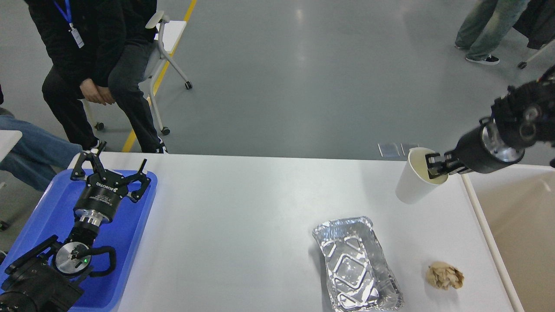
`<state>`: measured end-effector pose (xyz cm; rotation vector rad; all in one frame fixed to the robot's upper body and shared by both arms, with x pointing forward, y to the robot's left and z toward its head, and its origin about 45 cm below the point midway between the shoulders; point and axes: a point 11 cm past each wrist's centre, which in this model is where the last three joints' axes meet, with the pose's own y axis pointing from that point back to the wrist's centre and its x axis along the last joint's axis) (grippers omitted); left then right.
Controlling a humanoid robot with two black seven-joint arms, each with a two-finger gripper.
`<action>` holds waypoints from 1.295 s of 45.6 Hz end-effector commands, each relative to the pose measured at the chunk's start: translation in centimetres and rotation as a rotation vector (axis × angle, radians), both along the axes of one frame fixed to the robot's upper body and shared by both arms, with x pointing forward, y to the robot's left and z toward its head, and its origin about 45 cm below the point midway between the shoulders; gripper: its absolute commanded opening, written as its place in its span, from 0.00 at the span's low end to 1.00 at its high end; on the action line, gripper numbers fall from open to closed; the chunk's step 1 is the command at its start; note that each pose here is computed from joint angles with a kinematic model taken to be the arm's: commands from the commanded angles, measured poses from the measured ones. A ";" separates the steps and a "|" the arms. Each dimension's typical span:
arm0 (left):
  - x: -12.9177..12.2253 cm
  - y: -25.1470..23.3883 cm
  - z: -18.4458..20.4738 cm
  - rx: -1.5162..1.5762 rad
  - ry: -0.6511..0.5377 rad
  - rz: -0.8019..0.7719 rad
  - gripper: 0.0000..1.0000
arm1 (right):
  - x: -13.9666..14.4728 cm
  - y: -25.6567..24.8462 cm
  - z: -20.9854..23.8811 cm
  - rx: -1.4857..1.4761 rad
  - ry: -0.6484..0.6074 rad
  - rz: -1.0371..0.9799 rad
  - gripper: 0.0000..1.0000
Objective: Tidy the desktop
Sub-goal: 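Close the right gripper on the cup rim and lift it, then carry the cup over the white bin and release it inside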
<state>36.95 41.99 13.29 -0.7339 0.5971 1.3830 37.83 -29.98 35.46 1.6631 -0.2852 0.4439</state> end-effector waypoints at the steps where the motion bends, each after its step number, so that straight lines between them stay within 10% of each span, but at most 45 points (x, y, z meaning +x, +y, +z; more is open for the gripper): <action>1: 0.0 0.0 0.0 0.000 0.000 0.000 0.99 | -1.1 1.1 6.8 -0.028 -0.002 0.051 0.00; 28: 0.0 0.0 0.0 0.000 0.000 0.000 0.99 | -1.2 1.1 11.5 -0.083 -0.088 0.086 0.00; 59: -0.1 0.2 0.0 0.003 0.001 0.002 0.99 | -4.6 -20.0 5.7 -0.117 -0.072 -0.362 0.00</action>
